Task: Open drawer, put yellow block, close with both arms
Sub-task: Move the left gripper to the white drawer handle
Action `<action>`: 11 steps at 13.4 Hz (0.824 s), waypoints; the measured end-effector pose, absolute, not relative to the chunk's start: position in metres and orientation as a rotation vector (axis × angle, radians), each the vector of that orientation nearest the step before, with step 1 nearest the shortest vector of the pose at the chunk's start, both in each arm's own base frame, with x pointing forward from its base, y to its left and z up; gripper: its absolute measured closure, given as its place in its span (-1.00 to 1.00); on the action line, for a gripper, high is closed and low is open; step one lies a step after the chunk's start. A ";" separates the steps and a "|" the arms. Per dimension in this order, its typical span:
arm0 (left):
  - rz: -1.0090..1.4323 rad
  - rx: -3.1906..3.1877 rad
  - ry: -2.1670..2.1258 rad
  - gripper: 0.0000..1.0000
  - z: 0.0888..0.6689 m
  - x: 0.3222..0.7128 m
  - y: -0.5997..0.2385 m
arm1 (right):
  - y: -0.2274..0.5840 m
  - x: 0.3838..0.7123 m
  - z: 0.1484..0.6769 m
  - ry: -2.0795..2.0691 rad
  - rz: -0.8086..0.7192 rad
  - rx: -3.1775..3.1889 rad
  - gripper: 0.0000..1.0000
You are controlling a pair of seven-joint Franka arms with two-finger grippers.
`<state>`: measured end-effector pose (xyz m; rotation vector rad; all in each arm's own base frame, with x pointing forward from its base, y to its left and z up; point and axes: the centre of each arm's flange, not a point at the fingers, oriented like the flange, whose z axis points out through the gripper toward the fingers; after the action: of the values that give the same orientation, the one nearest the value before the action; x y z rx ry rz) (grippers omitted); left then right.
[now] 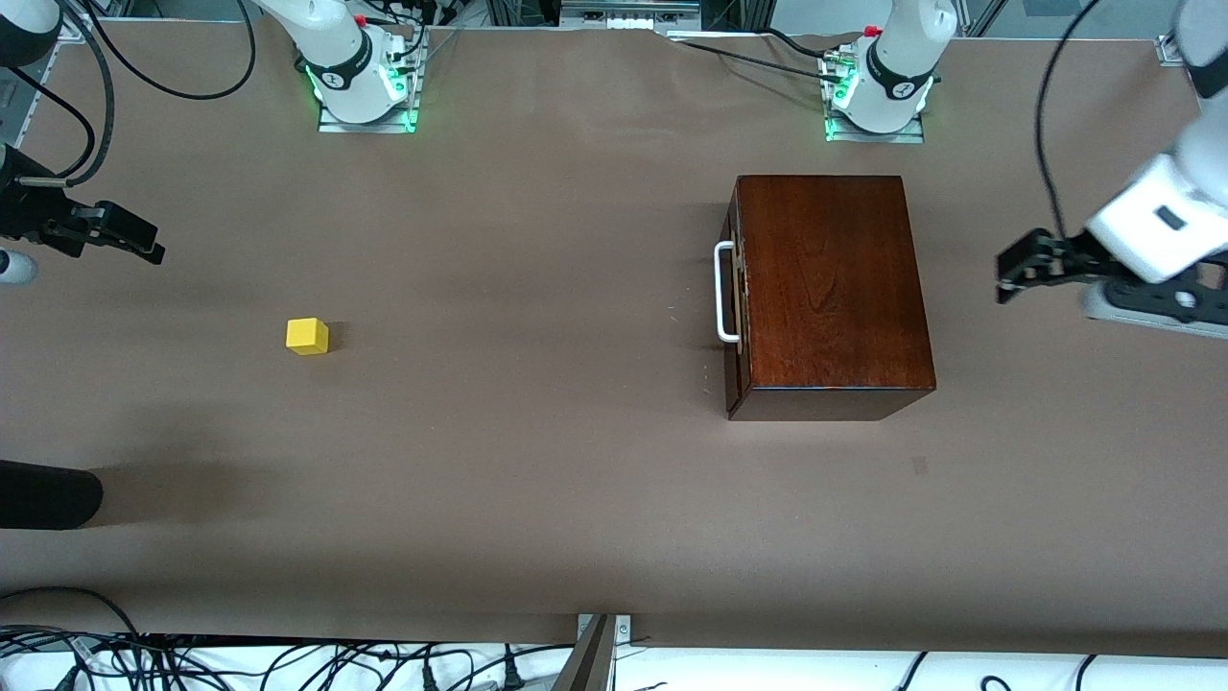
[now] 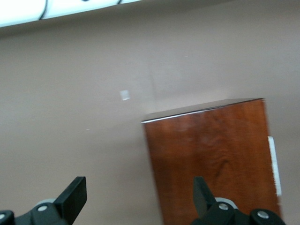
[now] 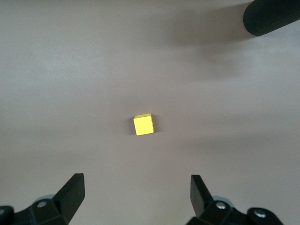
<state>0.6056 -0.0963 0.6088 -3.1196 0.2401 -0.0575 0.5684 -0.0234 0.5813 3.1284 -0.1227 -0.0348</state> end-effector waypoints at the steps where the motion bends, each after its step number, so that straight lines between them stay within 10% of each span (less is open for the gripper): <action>1: -0.052 -3.123 0.221 -1.00 0.608 0.602 -0.119 | -0.023 0.569 0.580 -0.122 -0.039 3.128 -1.00; 11: 0.167 -3.057 0.096 -1.00 0.501 0.545 -0.357 | -0.023 0.574 0.568 -0.121 -0.072 3.123 -1.00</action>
<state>0.5450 -0.3570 0.5008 -3.0575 0.0956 0.1674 0.5742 -0.0226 0.5677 3.1234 -0.1207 -0.0720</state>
